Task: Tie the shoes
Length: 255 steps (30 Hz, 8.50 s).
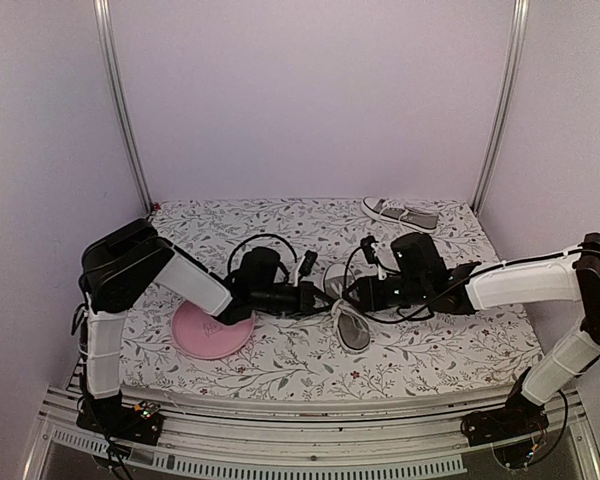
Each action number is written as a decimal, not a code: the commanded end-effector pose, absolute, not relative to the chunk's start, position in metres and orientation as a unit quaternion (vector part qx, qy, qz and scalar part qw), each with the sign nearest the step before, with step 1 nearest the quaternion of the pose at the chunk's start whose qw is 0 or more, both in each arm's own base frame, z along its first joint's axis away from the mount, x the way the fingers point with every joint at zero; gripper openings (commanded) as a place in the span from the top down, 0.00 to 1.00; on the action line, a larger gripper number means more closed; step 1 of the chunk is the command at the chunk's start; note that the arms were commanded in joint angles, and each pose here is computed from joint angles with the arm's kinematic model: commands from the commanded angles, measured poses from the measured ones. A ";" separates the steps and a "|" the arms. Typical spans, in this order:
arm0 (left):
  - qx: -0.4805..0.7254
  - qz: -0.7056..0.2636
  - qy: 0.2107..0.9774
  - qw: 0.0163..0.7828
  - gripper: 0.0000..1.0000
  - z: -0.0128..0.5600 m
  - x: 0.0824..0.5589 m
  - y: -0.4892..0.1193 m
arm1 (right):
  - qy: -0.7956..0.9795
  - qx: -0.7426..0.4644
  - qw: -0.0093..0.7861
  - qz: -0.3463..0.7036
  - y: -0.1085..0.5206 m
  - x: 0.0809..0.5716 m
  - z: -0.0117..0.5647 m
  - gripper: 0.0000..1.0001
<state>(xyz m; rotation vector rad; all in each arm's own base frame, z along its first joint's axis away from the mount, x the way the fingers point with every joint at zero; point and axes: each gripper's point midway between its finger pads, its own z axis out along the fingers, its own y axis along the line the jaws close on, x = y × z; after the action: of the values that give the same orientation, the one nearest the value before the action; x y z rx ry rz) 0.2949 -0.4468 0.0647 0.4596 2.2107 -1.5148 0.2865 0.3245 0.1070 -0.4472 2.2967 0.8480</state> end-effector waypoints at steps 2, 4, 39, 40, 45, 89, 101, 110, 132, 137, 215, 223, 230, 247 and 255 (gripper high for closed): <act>0.144 -0.550 0.788 0.235 1.00 0.085 0.305 -0.440 | 0.873 -0.228 0.342 0.262 0.328 0.265 0.113 0.52; 0.141 -0.551 0.789 0.232 1.00 0.084 0.305 -0.439 | 0.871 -0.254 0.341 0.244 0.337 0.254 0.112 0.51; 0.144 -0.555 0.792 0.210 1.00 0.073 0.301 -0.443 | 0.912 -0.275 0.295 0.078 0.371 0.259 0.009 0.72; 0.144 -0.555 0.792 0.210 1.00 0.073 0.301 -0.443 | 0.913 -0.273 0.295 0.071 0.369 0.259 0.008 0.73; 0.146 -0.554 0.792 0.210 1.00 0.073 0.301 -0.443 | 0.914 -0.273 0.289 0.077 0.363 0.250 0.015 0.73; 0.099 -0.565 0.793 0.204 1.00 0.061 0.296 -0.462 | 0.925 -0.148 0.249 0.246 0.300 0.230 0.060 0.61; 0.089 -0.566 0.794 0.203 1.00 0.057 0.297 -0.462 | 0.921 -0.080 0.331 0.191 0.307 0.254 0.051 0.48; 0.088 -0.567 0.794 0.201 1.00 0.056 0.298 -0.462 | 0.902 -0.127 0.378 0.166 0.321 0.275 0.064 0.38; 0.085 -0.565 0.795 0.204 1.00 0.057 0.301 -0.461 | 0.899 -0.157 0.386 0.131 0.312 0.296 0.060 0.94; 0.078 -0.562 0.796 0.210 1.00 0.057 0.306 -0.459 | 0.896 -0.167 0.388 0.137 0.304 0.305 0.073 0.97; 0.436 -0.338 0.743 0.378 0.47 0.065 0.298 -0.488 | 0.871 -0.196 0.266 0.363 0.274 0.312 0.093 0.51; 0.426 -0.334 0.751 0.378 0.55 0.061 0.302 -0.488 | 0.876 -0.199 0.251 0.361 0.272 0.306 0.079 0.58; 0.425 -0.335 0.751 0.380 0.57 0.061 0.302 -0.489 | 0.873 -0.199 0.250 0.370 0.277 0.309 0.079 0.72; 0.223 -0.404 0.770 0.440 0.40 0.134 0.323 -0.434 | 0.880 -0.151 0.296 0.339 0.257 0.340 0.098 0.98; 0.194 -0.453 0.779 0.387 0.46 0.118 0.320 -0.426 | 0.885 -0.129 0.307 0.325 0.235 0.362 0.092 0.98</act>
<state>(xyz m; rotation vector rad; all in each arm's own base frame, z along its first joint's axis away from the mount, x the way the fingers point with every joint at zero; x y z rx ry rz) 0.3237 -0.4217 0.1203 0.5293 1.9665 -1.0420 0.3457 0.2412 0.0855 -0.3612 2.3725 0.8884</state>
